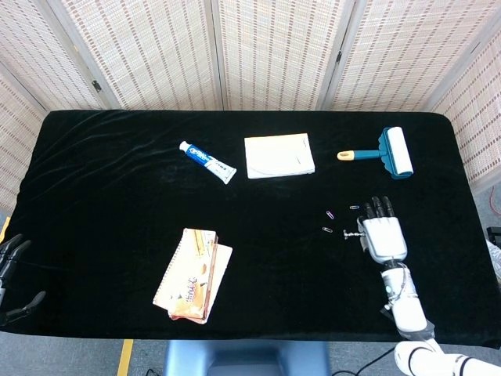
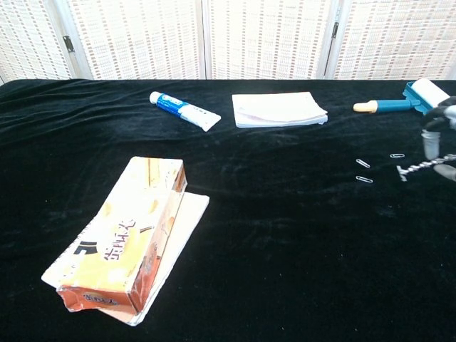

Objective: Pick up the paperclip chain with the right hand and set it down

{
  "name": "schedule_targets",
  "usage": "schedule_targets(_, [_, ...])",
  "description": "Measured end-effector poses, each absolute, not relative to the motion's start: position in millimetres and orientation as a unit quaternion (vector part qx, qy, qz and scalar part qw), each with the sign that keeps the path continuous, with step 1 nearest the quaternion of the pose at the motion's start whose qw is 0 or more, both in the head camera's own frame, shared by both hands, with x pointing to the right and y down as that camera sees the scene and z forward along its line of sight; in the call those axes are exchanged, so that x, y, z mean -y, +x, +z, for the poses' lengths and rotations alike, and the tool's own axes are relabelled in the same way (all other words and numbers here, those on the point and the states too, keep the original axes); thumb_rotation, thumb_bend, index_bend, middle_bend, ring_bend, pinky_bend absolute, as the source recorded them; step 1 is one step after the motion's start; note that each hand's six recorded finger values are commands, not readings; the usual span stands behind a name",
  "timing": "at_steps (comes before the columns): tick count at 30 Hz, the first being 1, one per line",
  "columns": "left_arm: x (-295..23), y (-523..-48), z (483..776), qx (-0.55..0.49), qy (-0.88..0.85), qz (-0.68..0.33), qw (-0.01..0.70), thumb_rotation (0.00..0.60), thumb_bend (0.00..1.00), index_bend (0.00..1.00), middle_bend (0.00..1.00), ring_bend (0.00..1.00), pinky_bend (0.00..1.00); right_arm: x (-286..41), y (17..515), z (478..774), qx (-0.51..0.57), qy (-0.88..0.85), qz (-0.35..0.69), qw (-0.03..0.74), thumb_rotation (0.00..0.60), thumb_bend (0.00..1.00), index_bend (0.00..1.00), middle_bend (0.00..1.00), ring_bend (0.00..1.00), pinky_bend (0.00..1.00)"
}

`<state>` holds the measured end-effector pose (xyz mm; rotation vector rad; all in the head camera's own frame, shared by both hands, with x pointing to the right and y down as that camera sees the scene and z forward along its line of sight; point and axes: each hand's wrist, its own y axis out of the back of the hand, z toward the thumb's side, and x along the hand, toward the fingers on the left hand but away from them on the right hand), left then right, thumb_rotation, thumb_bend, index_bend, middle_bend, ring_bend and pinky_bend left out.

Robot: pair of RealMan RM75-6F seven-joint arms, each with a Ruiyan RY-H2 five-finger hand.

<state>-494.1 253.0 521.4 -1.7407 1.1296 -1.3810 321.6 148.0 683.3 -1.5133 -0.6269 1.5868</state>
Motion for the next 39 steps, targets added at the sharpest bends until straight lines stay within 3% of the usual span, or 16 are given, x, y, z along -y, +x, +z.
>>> schedule_targets(39, [-255,-504,511,-0.446,-0.661,-0.514,0.316,0.6,0.32,0.0,0.0,0.01,0.0,-131,279,718,0.189,-0.578,0.658,0.444,0.6,0.45,0.93,0.21,0.05,0.0])
